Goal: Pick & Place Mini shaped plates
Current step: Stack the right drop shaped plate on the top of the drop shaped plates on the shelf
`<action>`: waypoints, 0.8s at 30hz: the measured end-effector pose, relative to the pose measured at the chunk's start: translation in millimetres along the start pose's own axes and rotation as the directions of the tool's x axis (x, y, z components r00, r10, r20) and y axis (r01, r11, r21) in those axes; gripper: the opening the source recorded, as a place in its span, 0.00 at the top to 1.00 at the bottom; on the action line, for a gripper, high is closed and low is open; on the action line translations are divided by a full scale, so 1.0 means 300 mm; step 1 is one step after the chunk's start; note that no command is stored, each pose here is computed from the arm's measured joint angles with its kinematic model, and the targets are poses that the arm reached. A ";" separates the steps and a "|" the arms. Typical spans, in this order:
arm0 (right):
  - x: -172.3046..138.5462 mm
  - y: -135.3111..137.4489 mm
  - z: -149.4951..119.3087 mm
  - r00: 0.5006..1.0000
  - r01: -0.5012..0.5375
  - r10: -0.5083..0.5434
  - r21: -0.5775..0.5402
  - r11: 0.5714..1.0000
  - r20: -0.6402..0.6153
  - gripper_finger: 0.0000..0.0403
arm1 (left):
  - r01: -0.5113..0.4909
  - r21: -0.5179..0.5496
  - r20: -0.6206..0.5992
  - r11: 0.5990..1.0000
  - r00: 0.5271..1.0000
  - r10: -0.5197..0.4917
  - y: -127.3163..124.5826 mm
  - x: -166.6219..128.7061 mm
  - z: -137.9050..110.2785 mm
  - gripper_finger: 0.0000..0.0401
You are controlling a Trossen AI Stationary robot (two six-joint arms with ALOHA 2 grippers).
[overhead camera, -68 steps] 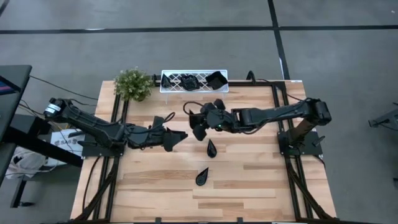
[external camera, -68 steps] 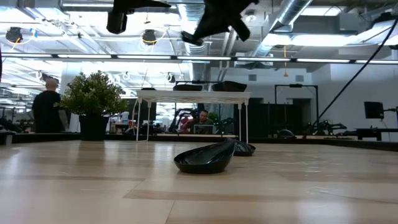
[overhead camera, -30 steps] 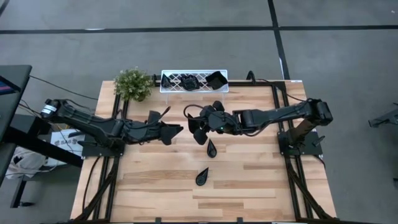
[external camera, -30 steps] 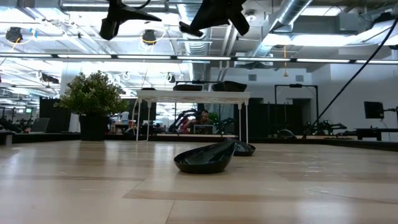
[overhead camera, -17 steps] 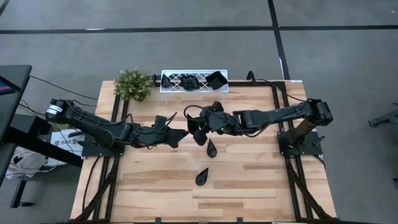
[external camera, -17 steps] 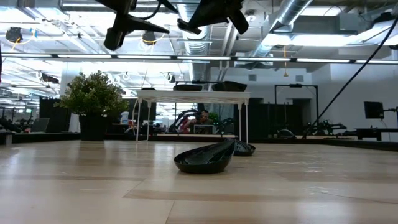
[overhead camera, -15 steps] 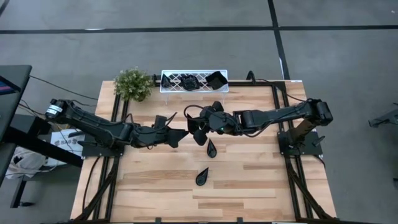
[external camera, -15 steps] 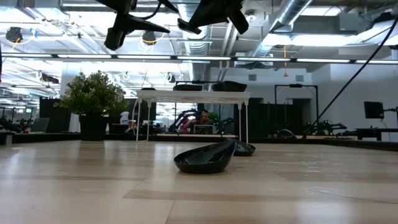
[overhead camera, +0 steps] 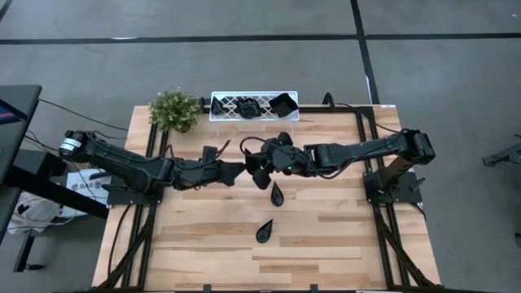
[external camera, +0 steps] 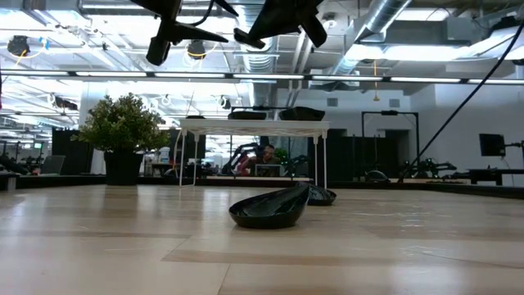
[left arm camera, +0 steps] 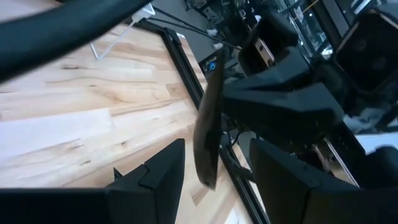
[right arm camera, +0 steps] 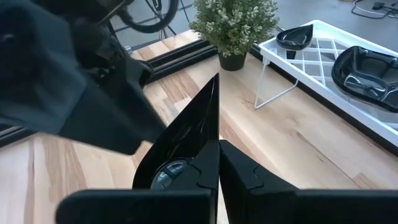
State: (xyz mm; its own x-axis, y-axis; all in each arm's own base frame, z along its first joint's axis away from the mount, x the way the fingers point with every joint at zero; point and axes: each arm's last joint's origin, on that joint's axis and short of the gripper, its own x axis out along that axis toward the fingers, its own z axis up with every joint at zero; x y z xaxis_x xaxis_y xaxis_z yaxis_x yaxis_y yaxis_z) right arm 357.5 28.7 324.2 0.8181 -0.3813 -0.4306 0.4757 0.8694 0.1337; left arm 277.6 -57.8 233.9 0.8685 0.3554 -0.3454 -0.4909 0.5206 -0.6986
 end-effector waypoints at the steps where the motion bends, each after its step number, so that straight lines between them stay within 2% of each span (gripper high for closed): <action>1: 0.000 0.000 0.000 1.000 0.000 0.000 0.000 1.000 0.000 1.00 | 0.000 -0.003 0.003 1.000 1.000 0.000 0.000 0.002 0.003 0.55; 14: -0.003 0.011 0.005 0.999 -0.033 0.033 0.011 0.999 0.016 1.00 | 0.006 -0.012 -0.014 1.000 1.000 -0.006 0.006 0.012 0.015 0.55; 18: -0.003 0.011 0.005 0.999 -0.037 0.037 0.011 0.999 0.014 1.00 | 0.003 0.028 -0.007 1.000 1.000 -0.003 0.007 0.012 0.016 0.55; 24: -0.011 0.028 0.002 0.998 -0.057 0.057 0.010 0.998 0.020 1.00 | 0.000 0.031 -0.005 1.000 1.000 0.000 0.007 0.012 0.015 0.55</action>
State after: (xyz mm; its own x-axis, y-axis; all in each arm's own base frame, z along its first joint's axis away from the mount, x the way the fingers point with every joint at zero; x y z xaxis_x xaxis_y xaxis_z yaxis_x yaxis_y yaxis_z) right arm 359.0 37.1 327.2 0.8500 -0.3372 -0.4047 0.4313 0.8866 0.1672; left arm 279.3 -51.7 234.1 0.8688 0.3514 -0.3489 -0.4928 0.5445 -0.6787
